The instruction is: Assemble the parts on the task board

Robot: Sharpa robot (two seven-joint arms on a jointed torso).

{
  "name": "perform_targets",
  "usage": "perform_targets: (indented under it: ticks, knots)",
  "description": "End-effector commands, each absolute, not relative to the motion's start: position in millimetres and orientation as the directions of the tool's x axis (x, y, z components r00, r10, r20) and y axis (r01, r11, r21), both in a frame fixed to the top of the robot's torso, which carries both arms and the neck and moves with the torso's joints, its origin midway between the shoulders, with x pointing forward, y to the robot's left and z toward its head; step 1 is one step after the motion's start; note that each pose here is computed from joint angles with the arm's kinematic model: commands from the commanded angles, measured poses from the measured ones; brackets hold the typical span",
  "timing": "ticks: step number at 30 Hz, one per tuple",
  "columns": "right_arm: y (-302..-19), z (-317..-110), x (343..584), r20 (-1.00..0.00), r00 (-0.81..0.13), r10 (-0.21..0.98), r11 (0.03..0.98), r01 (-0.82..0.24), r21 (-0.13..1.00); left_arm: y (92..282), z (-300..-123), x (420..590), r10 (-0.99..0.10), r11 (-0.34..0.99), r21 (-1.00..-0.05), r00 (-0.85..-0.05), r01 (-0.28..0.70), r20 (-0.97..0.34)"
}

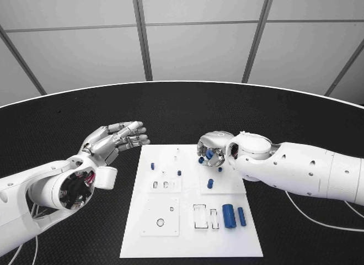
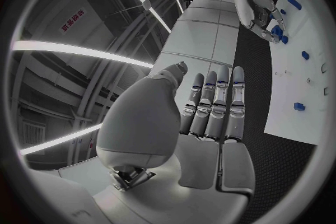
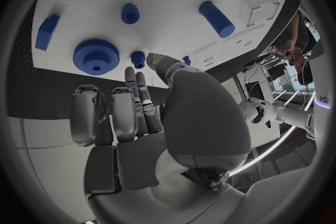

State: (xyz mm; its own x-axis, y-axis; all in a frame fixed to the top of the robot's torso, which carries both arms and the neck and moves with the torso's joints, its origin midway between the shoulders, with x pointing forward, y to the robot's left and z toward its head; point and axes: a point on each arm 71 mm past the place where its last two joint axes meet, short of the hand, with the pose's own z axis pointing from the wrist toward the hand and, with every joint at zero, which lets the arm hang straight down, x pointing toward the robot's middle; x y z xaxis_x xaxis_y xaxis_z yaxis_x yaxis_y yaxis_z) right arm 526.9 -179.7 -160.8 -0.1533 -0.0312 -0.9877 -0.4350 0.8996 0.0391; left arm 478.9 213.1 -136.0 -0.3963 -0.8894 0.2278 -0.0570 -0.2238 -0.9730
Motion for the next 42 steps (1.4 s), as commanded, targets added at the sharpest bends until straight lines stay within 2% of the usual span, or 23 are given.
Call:
perform_targets:
  ticks: [1,33,42]
  knots:
    - [-180.2,-160.6,527.6,-0.988,-0.15,-0.029,0.901,-0.432,0.039,213.5,-135.7,478.9,-0.89,-0.223,-0.973,-0.396,-0.057,0.227]
    - [-176.0,-158.8,529.6,-0.992,-0.125,-0.011,0.898,-0.438,0.046,214.0,-134.2,479.0,-0.887,-0.221,-0.973,-0.402,-0.065,0.228]
    - [-173.5,-151.9,526.4,-0.997,-0.06,0.046,0.887,-0.457,0.068,214.2,-134.7,480.3,-0.887,-0.219,-0.973,-0.402,-0.067,0.228]
